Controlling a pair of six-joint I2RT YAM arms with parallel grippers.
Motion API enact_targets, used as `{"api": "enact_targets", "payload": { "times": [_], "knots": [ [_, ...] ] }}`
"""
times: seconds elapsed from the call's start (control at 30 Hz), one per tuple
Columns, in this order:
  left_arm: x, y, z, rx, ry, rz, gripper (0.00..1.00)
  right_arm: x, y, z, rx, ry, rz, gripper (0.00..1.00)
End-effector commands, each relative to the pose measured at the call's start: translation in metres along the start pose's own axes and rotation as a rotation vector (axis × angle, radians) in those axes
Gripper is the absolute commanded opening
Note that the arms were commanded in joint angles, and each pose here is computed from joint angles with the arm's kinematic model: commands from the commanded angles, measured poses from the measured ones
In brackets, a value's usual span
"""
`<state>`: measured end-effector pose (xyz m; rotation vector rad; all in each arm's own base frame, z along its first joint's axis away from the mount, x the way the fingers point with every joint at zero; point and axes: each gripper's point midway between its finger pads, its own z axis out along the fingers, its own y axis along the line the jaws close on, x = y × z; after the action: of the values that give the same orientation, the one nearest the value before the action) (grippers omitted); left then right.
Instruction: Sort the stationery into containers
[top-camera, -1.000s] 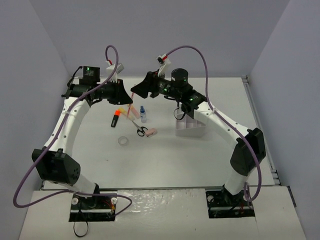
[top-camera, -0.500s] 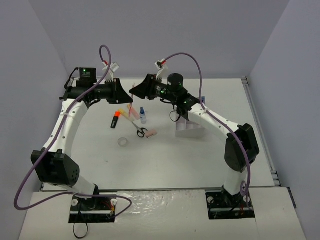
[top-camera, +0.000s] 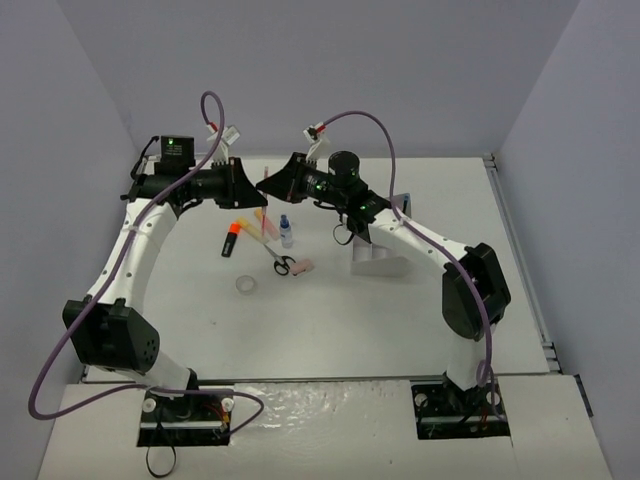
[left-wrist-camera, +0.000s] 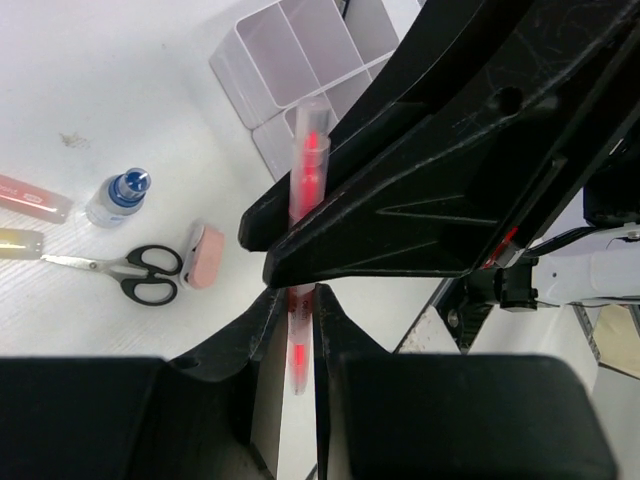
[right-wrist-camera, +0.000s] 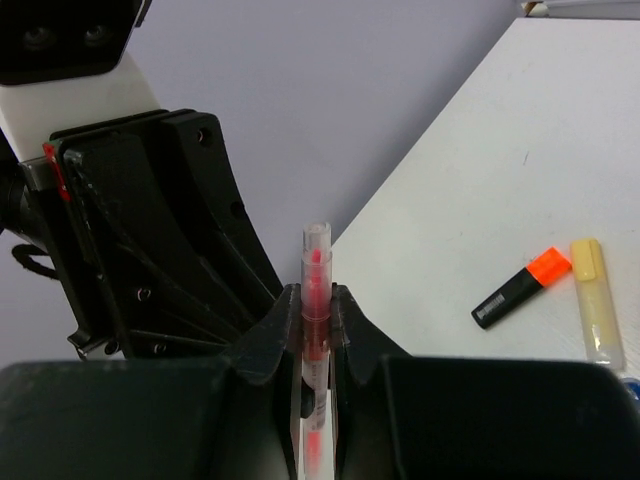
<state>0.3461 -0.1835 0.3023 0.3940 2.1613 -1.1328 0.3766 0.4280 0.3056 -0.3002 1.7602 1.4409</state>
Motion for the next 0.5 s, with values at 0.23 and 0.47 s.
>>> {"api": "enact_targets", "payload": {
  "times": [0.23, 0.47],
  "knots": [
    [-0.006, 0.003, -0.014, -0.077, -0.032, 0.12, 0.57, -0.072, 0.028, -0.028, -0.048, -0.169, -0.156, 0.0],
    [0.0, 0.022, -0.01, -0.132, 0.002, 0.082, 0.97, -0.119, -0.01, -0.075, 0.131, -0.258, -0.278, 0.0]
  ]
}}
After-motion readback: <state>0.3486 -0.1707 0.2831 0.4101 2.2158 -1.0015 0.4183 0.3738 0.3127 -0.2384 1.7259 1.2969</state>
